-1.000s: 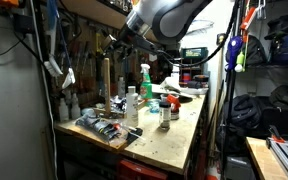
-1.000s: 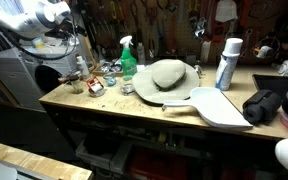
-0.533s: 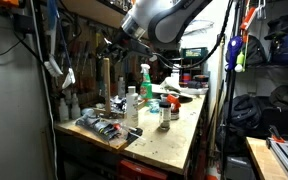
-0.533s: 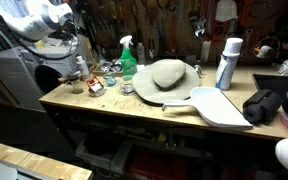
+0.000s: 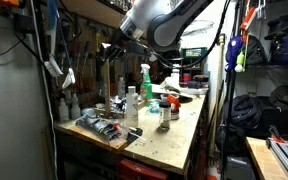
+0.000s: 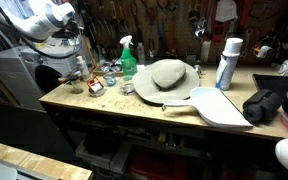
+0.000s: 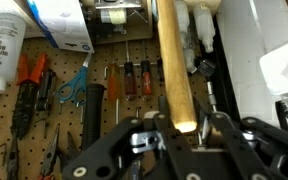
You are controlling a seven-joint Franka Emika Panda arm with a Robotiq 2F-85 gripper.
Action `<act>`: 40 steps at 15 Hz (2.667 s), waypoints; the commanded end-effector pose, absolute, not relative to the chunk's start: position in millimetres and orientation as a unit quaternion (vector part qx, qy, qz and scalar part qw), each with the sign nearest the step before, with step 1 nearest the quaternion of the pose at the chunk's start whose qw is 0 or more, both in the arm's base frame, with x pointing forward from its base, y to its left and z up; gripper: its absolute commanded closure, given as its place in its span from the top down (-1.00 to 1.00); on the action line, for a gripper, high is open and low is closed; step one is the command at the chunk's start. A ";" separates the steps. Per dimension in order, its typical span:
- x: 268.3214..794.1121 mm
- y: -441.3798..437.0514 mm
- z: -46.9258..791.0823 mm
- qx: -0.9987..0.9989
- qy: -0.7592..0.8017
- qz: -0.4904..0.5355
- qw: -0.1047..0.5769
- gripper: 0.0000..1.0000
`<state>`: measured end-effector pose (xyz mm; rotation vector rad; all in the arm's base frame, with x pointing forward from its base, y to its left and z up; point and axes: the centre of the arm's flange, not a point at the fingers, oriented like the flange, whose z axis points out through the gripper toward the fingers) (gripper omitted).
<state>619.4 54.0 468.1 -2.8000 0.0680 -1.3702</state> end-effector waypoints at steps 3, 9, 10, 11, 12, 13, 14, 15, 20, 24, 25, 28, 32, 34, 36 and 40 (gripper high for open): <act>621.3 62.7 460.0 -0.894 0.020 -0.448 -0.002 -0.88; 605.3 43.5 492.9 -0.874 0.033 -0.485 -0.008 -0.87; 602.8 40.0 498.1 -0.871 0.036 -0.490 -0.005 -0.87; 599.4 38.2 502.4 -0.869 0.037 -0.493 -0.003 -0.87; 596.7 36.7 506.0 -0.868 0.036 -0.495 -0.003 -0.87; 592.8 35.2 509.3 -0.868 0.031 -0.495 -0.003 -0.87; 589.6 32.9 512.4 -0.867 0.028 -0.498 -0.005 -0.87; 587.1 30.2 515.3 -0.864 0.027 -0.502 -0.009 -0.87; 580.9 5.3 530.3 -0.865 0.030 -0.501 -0.011 -0.87; 566.4 -26.2 537.2 -0.855 0.038 -0.516 -0.026 -0.87; 561.8 -36.0 541.7 -0.854 0.044 -0.517 -0.030 -0.87; 546.5 -60.8 555.9 -0.854 0.055 -0.515 -0.048 -0.87; 520.7 -74.7 572.4 -0.853 0.054 -0.515 -0.060 -0.87; 508.9 -79.5 576.9 -0.852 0.052 -0.516 -0.071 -0.87; 495.6 -88.2 580.3 -0.853 0.047 -0.513 -0.081 -0.87; 467.3 -106.8 580.6 -0.858 0.041 -0.506 -0.081 -0.87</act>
